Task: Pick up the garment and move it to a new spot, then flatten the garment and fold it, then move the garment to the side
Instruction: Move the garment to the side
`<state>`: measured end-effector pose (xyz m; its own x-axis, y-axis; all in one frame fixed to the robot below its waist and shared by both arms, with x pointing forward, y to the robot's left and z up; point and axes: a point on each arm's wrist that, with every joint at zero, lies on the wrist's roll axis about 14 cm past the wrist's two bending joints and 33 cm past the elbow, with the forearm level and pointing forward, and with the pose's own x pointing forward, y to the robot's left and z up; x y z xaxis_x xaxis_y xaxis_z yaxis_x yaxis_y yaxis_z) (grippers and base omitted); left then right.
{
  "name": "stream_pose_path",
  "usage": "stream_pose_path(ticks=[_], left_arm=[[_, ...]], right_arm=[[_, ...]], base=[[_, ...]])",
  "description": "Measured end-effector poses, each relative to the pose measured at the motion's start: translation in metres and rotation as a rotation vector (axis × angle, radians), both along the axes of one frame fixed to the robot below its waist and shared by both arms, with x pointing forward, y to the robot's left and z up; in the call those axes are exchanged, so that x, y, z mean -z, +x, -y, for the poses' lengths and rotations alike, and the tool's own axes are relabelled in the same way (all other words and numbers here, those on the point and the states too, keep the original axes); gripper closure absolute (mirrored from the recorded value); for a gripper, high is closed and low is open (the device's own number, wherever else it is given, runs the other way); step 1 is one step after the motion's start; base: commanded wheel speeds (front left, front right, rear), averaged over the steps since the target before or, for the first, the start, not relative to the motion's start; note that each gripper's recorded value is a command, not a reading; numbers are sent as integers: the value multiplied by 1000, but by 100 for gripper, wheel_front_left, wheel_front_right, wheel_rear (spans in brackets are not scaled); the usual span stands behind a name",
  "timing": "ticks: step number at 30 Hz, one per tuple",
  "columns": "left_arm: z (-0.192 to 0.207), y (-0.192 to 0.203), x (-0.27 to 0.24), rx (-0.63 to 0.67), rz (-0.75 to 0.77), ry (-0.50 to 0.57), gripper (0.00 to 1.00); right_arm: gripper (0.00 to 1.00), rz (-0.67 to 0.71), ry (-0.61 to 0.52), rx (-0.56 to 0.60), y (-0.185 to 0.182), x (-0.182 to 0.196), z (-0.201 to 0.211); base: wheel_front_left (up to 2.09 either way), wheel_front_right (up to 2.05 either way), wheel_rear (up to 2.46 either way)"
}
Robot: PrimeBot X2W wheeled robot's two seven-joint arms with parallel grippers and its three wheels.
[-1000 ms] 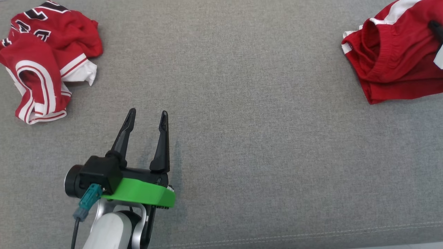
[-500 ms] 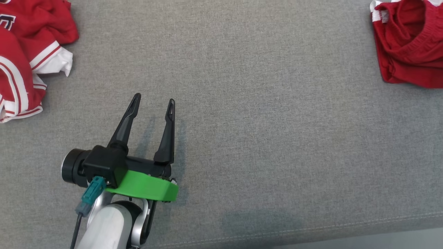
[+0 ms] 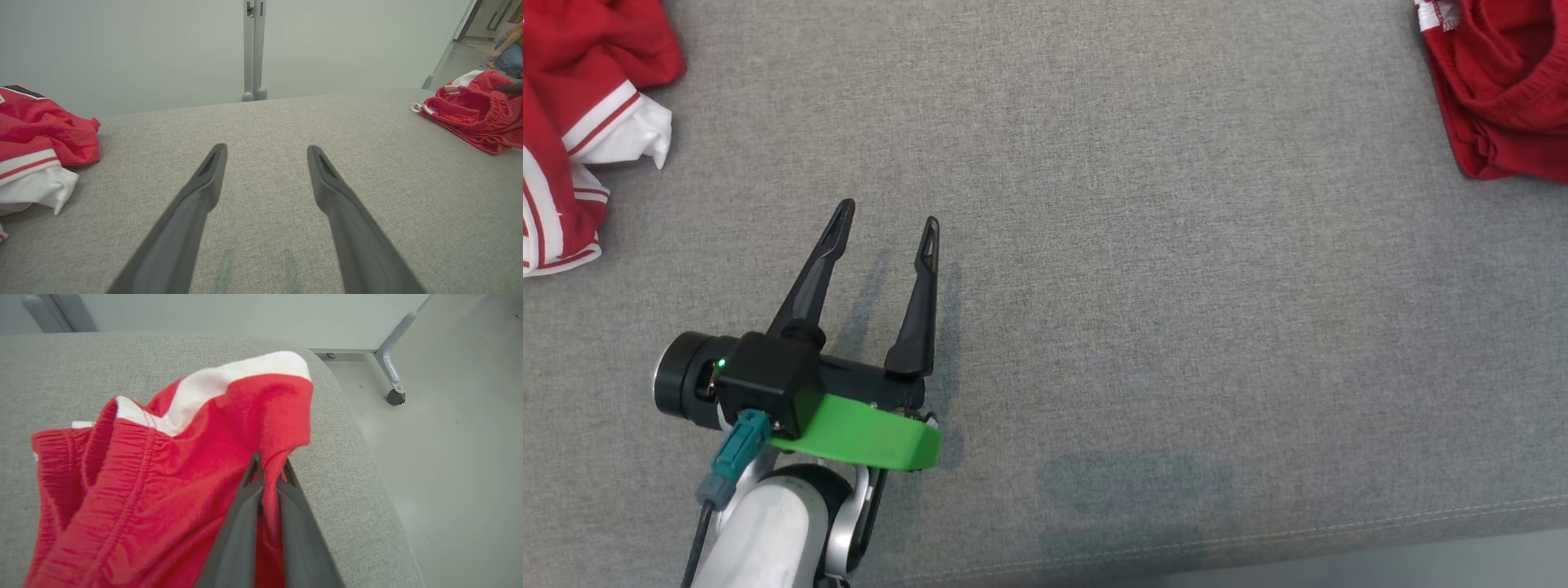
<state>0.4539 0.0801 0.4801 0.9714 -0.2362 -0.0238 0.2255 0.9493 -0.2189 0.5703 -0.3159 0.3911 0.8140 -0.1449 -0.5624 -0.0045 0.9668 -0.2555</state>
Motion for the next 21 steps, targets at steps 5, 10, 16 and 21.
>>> stream_pose_path(ticks=[5,10,16,21], left_arm=[[0,1,1,2,-8,0,0],[0,2,1,2,-8,-1,0],[4,4,-4,10,7,-9,0],[4,6,-7,6,19,-13,0]], right_arm=[[20,12,-23,21,-1,4,4],[0,27,-27,39,-4,5,8],[0,70,-38,54,-9,-6,16],[0,128,-12,25,-8,-18,6]], base=[[0,0,0],[0,0,0],[0,0,0],[0,0,0]])
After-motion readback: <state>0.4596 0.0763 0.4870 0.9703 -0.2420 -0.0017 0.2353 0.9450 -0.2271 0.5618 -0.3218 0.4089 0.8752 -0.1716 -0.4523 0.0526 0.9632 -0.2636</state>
